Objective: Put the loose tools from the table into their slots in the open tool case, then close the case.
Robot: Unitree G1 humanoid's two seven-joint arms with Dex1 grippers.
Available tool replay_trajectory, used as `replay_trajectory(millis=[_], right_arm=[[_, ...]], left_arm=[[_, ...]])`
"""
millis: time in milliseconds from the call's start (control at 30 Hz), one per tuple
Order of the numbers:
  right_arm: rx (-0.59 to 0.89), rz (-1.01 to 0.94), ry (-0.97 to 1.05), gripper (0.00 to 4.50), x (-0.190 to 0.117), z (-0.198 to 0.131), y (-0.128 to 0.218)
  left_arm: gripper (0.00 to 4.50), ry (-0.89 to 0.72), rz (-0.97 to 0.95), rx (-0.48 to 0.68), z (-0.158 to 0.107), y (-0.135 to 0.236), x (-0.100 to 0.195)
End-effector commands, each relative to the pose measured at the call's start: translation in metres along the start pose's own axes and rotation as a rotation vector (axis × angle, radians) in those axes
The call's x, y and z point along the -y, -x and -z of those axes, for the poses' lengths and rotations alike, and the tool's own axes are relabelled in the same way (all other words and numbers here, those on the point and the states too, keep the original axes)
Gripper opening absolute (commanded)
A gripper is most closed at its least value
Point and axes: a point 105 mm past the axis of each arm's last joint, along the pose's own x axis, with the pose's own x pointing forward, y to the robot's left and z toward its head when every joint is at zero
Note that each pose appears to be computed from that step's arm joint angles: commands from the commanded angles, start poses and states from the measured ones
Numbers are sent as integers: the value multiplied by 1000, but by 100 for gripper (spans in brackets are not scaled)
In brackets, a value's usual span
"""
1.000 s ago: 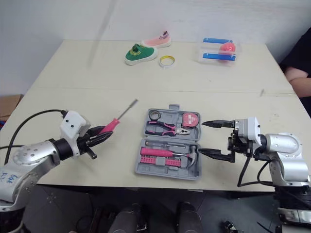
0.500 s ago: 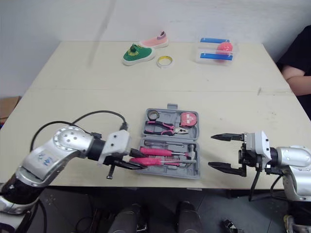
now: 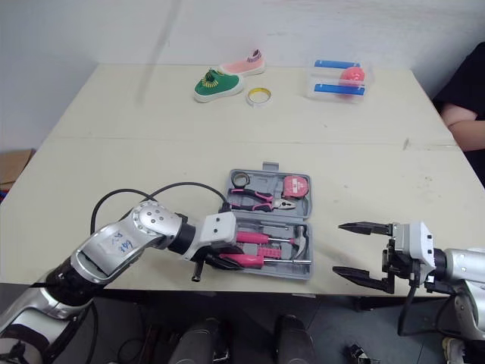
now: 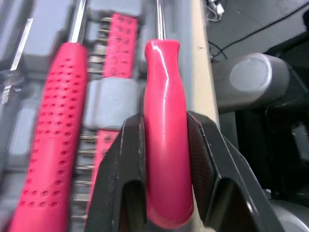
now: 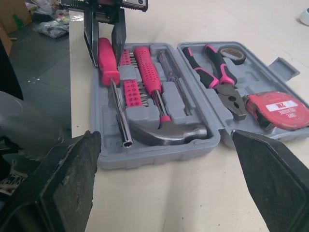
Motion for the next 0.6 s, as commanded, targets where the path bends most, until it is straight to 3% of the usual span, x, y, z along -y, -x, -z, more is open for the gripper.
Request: replay_trajectory(millis=[33,67,100,233,333,533,600], right_arm=[[18,14,36,450,1,-7,0],[16,15,36,450,2,-7,0],[16,16,37,450,2,-6,0],[13,18,37,450,2,-5,-1],[10,19,36,450,3,-4,-2],[6,19,32,450,3,-3,-1],[7,21,29,450,2,-2,-2]], left_arm=[[53,-35,-33,-24,-1,3,-5],[53,-56,-32,-29,-2,3,-5],[154,-72,-31,-31,-3,4,-5],[304,-107,-31,-13,-8,7,-4],[419,-180,-23,83,-29,16,-3],[419,-247,4,249,-50,23,4],[365,-285,-11,329,-51,25,2]])
